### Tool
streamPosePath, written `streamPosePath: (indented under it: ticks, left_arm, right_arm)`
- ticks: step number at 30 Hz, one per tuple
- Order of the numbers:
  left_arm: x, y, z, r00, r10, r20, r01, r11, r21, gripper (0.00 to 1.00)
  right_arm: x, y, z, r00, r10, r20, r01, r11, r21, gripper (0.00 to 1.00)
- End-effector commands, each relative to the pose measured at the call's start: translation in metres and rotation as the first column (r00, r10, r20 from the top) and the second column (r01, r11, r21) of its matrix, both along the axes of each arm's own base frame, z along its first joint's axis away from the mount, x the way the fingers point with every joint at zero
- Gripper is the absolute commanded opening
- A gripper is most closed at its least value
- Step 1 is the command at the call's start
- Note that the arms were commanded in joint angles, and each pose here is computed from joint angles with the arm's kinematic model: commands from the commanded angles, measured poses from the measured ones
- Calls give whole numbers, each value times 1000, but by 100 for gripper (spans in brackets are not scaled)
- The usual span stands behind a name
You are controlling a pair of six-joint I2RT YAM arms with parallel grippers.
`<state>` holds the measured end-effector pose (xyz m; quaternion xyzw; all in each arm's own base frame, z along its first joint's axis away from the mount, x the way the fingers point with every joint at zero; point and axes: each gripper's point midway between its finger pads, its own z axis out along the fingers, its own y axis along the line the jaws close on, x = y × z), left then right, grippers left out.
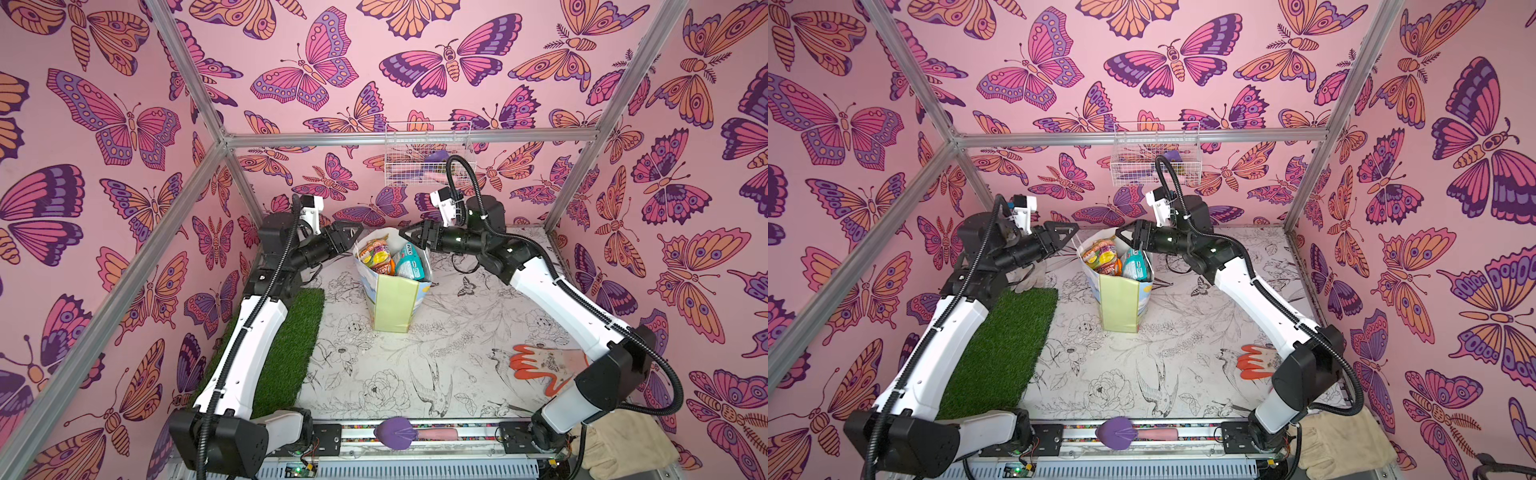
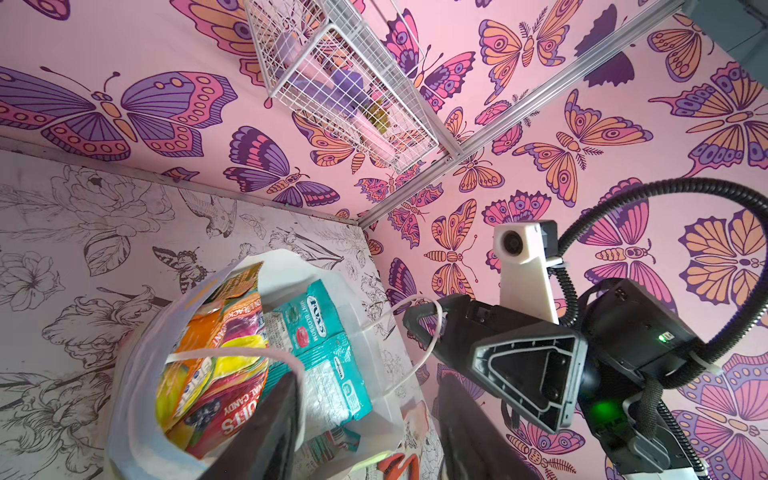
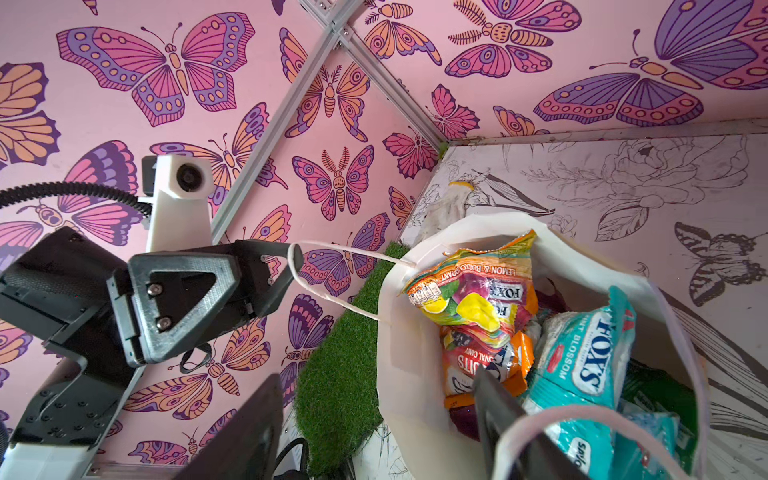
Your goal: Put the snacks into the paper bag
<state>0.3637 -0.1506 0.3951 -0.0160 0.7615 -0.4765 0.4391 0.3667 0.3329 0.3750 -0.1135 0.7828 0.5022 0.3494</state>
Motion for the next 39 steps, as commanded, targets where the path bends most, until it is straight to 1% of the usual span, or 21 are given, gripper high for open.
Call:
streamPosePath:
  ticks: [1, 4, 6, 8, 9, 16, 21, 26, 32, 36, 39]
  left_arm:
    - [-12, 8, 23, 995, 20, 101, -20, 1000, 5, 59]
    - [-16, 15, 13, 994, 52, 93, -56, 998, 39, 63]
    - [-19, 19, 6, 994, 68, 87, -73, 996, 59, 65]
    - [-22, 22, 1, 994, 79, 80, -85, 994, 73, 65]
    - [-23, 23, -1, 993, 85, 79, -91, 993, 80, 65]
    - [-33, 34, -12, 987, 135, 88, -146, 980, 134, 65]
    - [-36, 48, -23, 975, 202, 91, -216, 957, 193, 66]
    - [-43, 65, -34, 950, 290, 115, -310, 920, 239, 66]
    - [-51, 85, -50, 915, 378, 141, -403, 867, 293, 67]
    - [-52, 94, -63, 898, 415, 145, -440, 837, 327, 67]
    - [-53, 98, -70, 891, 431, 145, -454, 822, 345, 67]
  right_arm:
    - [-8, -19, 16, 997, -33, 70, 36, 999, -38, 75]
    - [-10, -25, 8, 997, -50, 64, 56, 995, -87, 79]
    - [-10, -30, 1, 996, -62, 61, 69, 991, -119, 86]
    - [-10, -32, -5, 996, -70, 57, 78, 987, -141, 90]
    - [-11, -34, -6, 996, -71, 58, 79, 986, -148, 99]
    - [-15, -49, -15, 990, -112, 80, 127, 971, -204, 99]
    - [-19, -63, -18, 982, -148, 114, 172, 954, -245, 99]
    - [-23, -83, -22, 967, -201, 160, 239, 930, -279, 99]
    - [-24, -117, -26, 927, -299, 227, 358, 888, -288, 99]
    - [-24, -134, -30, 909, -338, 242, 400, 869, -290, 99]
    - [-24, -147, -35, 892, -369, 261, 439, 845, -306, 99]
